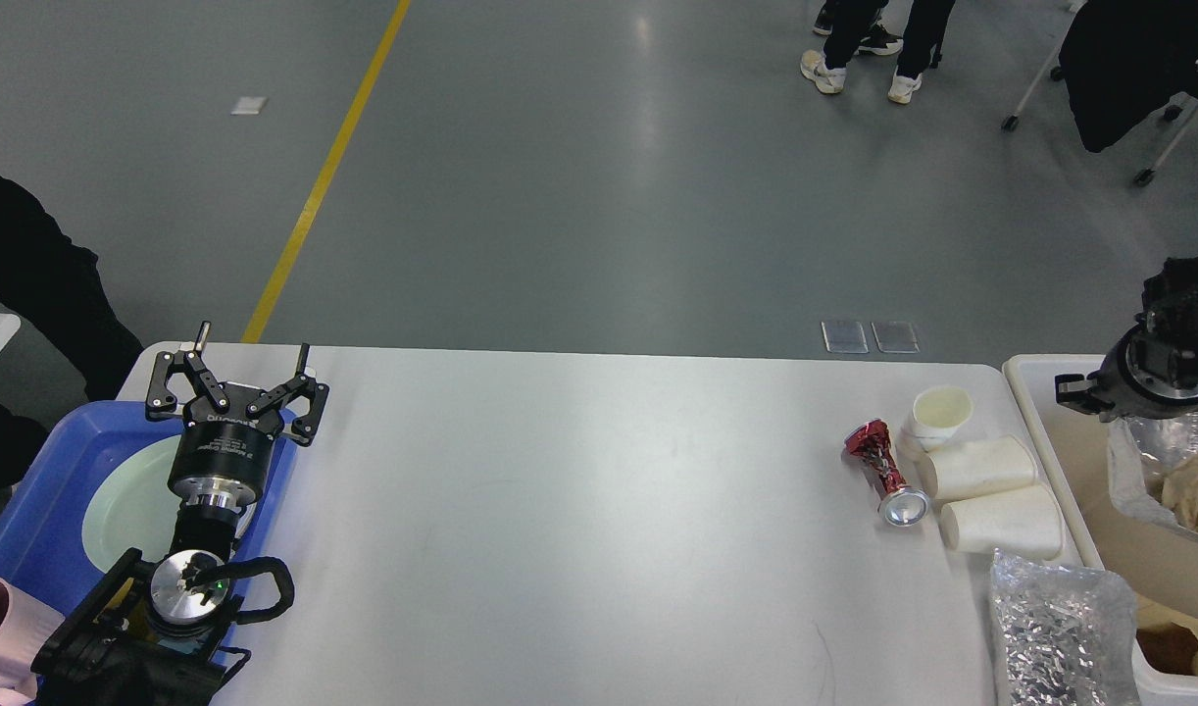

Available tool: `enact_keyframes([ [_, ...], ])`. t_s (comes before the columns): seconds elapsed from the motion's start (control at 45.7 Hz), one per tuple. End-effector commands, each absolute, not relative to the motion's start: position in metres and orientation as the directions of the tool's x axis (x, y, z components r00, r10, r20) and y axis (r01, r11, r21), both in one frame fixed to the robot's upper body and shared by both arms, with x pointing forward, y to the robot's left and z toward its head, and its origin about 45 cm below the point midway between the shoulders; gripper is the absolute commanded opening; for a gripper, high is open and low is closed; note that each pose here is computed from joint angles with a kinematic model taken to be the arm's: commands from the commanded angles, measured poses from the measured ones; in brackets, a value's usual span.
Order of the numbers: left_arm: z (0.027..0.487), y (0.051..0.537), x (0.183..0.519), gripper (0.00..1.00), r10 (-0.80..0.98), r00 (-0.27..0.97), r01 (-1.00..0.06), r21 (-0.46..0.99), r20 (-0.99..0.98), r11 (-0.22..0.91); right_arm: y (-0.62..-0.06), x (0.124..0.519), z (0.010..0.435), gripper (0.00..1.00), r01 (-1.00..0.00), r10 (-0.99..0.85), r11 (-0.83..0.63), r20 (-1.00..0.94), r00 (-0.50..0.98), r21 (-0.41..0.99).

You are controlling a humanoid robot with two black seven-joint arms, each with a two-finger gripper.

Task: Tidy desktop
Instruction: 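Lift the foil snack bag and drop it into the white bin, then raise the right gripper out of the bin and reposition it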

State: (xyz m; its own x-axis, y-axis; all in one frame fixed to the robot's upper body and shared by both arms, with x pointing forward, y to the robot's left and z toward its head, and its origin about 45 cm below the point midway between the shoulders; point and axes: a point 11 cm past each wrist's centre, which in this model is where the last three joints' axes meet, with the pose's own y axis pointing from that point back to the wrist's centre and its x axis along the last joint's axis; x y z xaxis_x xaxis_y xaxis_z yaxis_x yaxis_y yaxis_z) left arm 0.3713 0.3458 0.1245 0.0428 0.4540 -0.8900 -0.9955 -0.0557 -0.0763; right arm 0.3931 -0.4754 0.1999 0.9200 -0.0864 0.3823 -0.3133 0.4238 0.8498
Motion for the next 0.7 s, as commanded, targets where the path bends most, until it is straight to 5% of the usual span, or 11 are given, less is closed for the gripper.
enact_keyframes([
  [0.0, 0.125, 0.346, 0.371, 0.96, 0.454, 0.043, -0.996, -0.076, -0.89, -0.056, -0.498, 0.383, 0.162, 0.0, -0.355, -0.042, 0.464, 0.42, 0.907, 0.812],
  [0.328, 0.125, 0.346, 0.371, 0.96, 0.454, 0.043, -0.996, -0.076, -0.89, -0.056, -0.559, 0.333, 0.103, 0.0, -0.485, -0.075, 0.513, 0.6, 0.797, 0.708],
  [0.678, 0.125, 0.346, 0.371, 0.96, 0.454, 0.043, -0.996, -0.076, -0.89, -0.056, -0.558, 0.301, 0.068, 0.0, -0.544, -0.118, 0.517, 0.684, 0.719, 0.661],
])
